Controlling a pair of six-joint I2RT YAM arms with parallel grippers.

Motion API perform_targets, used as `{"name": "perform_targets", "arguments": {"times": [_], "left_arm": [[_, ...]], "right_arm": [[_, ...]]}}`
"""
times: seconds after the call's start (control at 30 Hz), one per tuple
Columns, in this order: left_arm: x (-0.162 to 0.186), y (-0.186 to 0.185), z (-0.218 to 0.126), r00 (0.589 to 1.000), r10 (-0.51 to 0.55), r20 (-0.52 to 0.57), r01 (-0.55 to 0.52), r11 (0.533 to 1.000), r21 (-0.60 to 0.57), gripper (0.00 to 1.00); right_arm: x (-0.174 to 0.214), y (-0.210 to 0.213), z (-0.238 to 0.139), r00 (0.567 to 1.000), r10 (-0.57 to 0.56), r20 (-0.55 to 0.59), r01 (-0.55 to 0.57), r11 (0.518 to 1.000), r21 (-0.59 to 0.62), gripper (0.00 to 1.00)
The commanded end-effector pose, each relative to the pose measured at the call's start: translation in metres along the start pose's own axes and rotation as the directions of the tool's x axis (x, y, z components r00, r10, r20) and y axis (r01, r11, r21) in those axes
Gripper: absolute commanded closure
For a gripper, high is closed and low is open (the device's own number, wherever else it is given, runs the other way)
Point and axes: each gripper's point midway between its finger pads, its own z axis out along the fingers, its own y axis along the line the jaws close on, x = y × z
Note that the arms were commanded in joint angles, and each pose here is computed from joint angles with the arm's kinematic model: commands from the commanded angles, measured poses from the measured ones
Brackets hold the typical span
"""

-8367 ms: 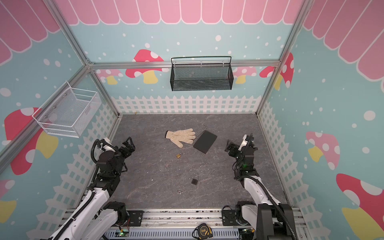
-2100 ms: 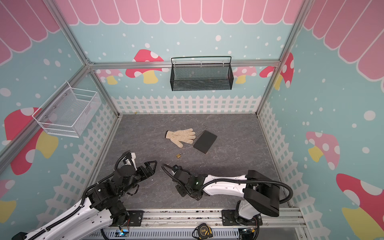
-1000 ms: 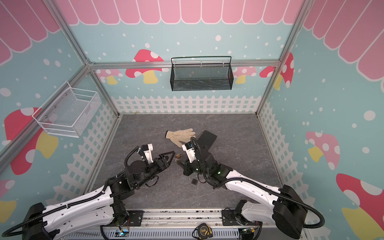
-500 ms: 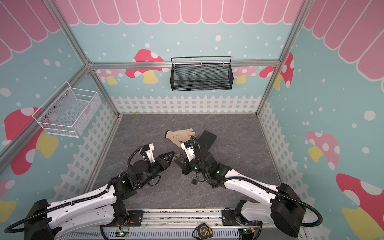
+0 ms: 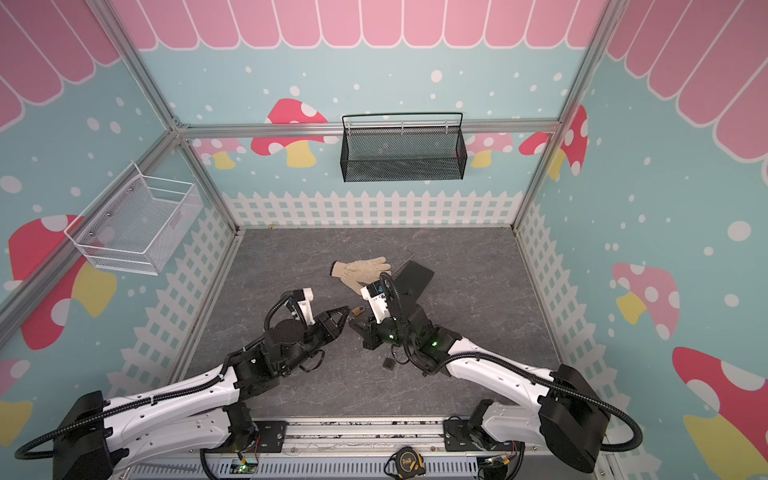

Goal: Unlock with the key

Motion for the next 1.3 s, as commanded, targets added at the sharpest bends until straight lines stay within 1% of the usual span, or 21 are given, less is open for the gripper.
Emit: {"name": "perform_targets", "arguments": {"times": [0.0, 0.07, 0.13, 0.17, 0.2, 0.33, 0.43, 0.53, 0.57, 0.63, 0.67, 0.73, 0.8, 0.83, 0.93, 1.03, 1.17, 1.27], "left_arm": [[-0.005, -0.007, 0.001, 1.000, -0.012, 0.012, 0.012, 1.000, -0.002, 0.91], [-0.006, -0.008, 0.001, 1.000, -0.014, 0.013, 0.014, 1.000, 0.000, 0.93], [-0.006, -0.010, 0.001, 1.000, -0.014, 0.017, 0.014, 1.000, 0.008, 0.99], [-0.007, -0.010, 0.001, 1.000, -0.013, 0.020, 0.012, 1.000, 0.012, 1.00], [-0.002, -0.013, 0.001, 1.000, -0.009, -0.005, 0.009, 1.000, 0.025, 1.00], [-0.002, -0.013, 0.002, 1.000, 0.010, -0.016, -0.010, 1.000, 0.011, 1.00], [-0.005, -0.018, 0.002, 0.999, 0.045, -0.011, -0.045, 0.999, 0.021, 1.00], [-0.008, -0.027, 0.003, 0.995, 0.094, -0.022, -0.093, 0.994, 0.064, 1.00], [-0.009, -0.031, 0.003, 0.993, 0.111, -0.025, -0.109, 0.991, 0.083, 1.00], [-0.012, -0.039, 0.004, 0.986, 0.161, -0.030, -0.156, 0.979, 0.129, 1.00], [-0.013, -0.043, 0.005, 0.982, 0.184, -0.035, -0.176, 0.973, 0.151, 1.00], [-0.014, -0.051, 0.004, 0.972, 0.230, -0.042, -0.216, 0.954, 0.207, 1.00], [-0.016, -0.057, 0.004, 0.963, 0.267, -0.039, -0.250, 0.937, 0.243, 1.00], [-0.018, -0.059, 0.004, 0.958, 0.284, -0.035, -0.266, 0.930, 0.254, 1.00], [-0.022, -0.068, 0.003, 0.946, 0.323, -0.035, -0.297, 0.904, 0.307, 1.00], [-0.024, -0.080, 0.001, 0.931, 0.364, -0.027, -0.329, 0.869, 0.370, 1.00], [-0.027, -0.087, 0.003, 0.926, 0.377, -0.022, -0.339, 0.855, 0.392, 1.00], [-0.028, -0.095, 0.000, 0.921, 0.390, -0.007, -0.349, 0.832, 0.430, 1.00]], "right_arm": [[-0.011, 0.005, -0.002, 0.999, -0.021, 0.036, 0.022, 1.000, -0.015, 1.00], [-0.010, 0.004, -0.002, 0.999, -0.020, 0.035, 0.020, 1.000, -0.012, 1.00], [-0.010, 0.006, -0.002, 0.999, -0.024, 0.033, 0.024, 1.000, -0.017, 1.00], [-0.010, 0.006, -0.002, 0.999, -0.026, 0.031, 0.026, 0.999, -0.018, 1.00], [-0.011, 0.006, -0.002, 0.999, -0.029, 0.032, 0.030, 0.999, -0.020, 1.00], [-0.012, 0.006, -0.002, 0.999, -0.030, 0.035, 0.031, 0.999, -0.012, 1.00], [-0.013, 0.005, -0.003, 0.999, -0.032, 0.029, 0.032, 0.999, 0.002, 0.88], [-0.014, 0.001, -0.008, 0.999, -0.027, 0.030, 0.026, 0.999, 0.018, 0.74], [-0.016, 0.002, -0.011, 0.999, -0.023, 0.032, 0.023, 1.000, 0.015, 0.72], [-0.017, 0.007, -0.017, 0.999, -0.027, 0.028, 0.028, 0.999, -0.027, 0.64], [-0.017, 0.013, -0.021, 0.999, -0.045, 0.021, 0.046, 0.997, -0.067, 0.59], [-0.021, 0.019, -0.030, 0.997, -0.071, 0.018, 0.072, 0.992, -0.104, 0.52], [-0.026, 0.021, -0.039, 0.998, -0.060, 0.022, 0.063, 0.988, -0.141, 0.44], [-0.029, 0.022, -0.044, 0.999, -0.046, 0.022, 0.049, 0.984, -0.169, 0.43], [-0.036, 0.022, -0.052, 1.000, -0.018, 0.013, 0.020, 0.973, -0.231, 0.42], [-0.043, 0.019, -0.055, 1.000, 0.007, 0.013, -0.003, 0.961, -0.278, 0.44], [-0.051, 0.023, -0.058, 1.000, 0.010, 0.019, -0.002, 0.932, -0.361, 0.48], [-0.056, 0.021, -0.059, 1.000, 0.012, 0.023, -0.002, 0.923, -0.385, 0.51]]}}
